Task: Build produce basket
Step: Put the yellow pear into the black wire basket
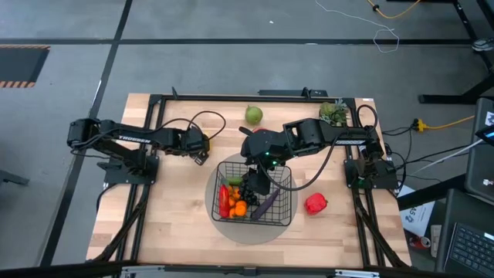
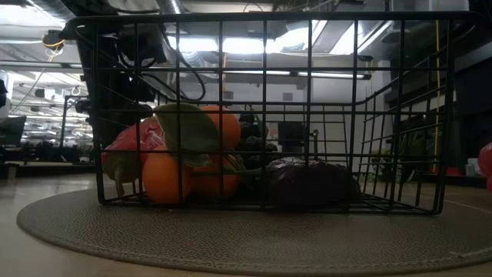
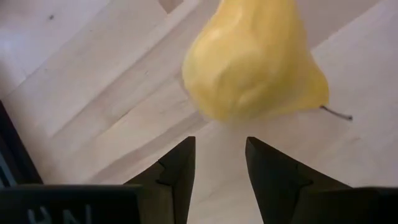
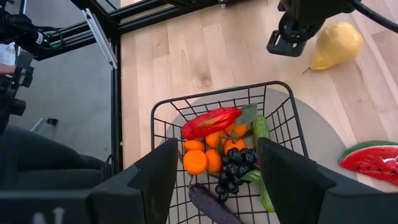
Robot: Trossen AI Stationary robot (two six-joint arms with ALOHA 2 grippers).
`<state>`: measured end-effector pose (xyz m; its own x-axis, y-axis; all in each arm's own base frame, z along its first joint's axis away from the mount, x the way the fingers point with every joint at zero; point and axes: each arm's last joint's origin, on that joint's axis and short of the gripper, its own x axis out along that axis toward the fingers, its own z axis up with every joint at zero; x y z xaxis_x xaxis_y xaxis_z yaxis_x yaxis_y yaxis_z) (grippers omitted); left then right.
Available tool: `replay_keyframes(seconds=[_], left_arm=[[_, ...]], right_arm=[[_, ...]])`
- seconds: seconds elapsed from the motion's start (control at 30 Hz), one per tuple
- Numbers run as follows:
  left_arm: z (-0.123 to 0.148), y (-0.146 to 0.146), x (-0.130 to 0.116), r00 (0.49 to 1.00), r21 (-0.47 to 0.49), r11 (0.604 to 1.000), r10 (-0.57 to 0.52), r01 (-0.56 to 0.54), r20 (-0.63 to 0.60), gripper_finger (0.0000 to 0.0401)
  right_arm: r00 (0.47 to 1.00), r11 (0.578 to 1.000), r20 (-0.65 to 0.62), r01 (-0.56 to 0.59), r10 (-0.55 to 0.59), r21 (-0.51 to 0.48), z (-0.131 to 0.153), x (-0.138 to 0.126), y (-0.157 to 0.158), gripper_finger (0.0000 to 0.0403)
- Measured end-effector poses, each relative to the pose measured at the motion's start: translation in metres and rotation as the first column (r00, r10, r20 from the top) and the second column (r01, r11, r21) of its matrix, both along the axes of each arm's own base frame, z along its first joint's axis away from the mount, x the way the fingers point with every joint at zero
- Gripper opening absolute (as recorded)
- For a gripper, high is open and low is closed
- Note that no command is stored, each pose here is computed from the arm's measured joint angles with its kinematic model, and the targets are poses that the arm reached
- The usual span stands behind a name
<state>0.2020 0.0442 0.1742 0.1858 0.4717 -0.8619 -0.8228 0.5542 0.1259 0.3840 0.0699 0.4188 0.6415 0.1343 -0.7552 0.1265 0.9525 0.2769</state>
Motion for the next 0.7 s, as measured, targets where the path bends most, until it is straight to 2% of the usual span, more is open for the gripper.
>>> replay_keyframes(seconds=[0.1,0.3,0.4,0.53,0.7], left_arm=[[0.0,0.001,0.0,1.0,0.023,1.0,0.006,-0.006,-0.004,0.0136],[0.005,0.013,-0.005,0.998,0.16,0.987,0.034,-0.025,-0.053,0.0136],[0.008,0.018,-0.008,0.997,0.166,0.985,0.062,-0.054,-0.041,0.0136],[0.018,0.018,-0.013,0.998,0.112,0.992,0.048,-0.052,0.041,0.0136],[0.039,0.01,-0.018,0.968,-0.049,0.998,-0.033,0.047,0.249,0.0136]], right_arm=[[1.0,1.0,0.0,-0.001,0.001,-0.001,0.0,0.0,0.0,0.022],[1.0,1.0,0.003,-0.015,0.015,-0.013,0.0,0.0,0.0,0.022],[1.0,0.999,0.007,-0.009,0.009,-0.038,0.0,0.0,0.0,0.022],[1.0,0.997,0.013,0.022,-0.021,-0.072,0.0,0.0,-0.002,0.022],[1.0,0.997,0.014,0.027,-0.026,-0.079,0.0,0.0,-0.002,0.022]])
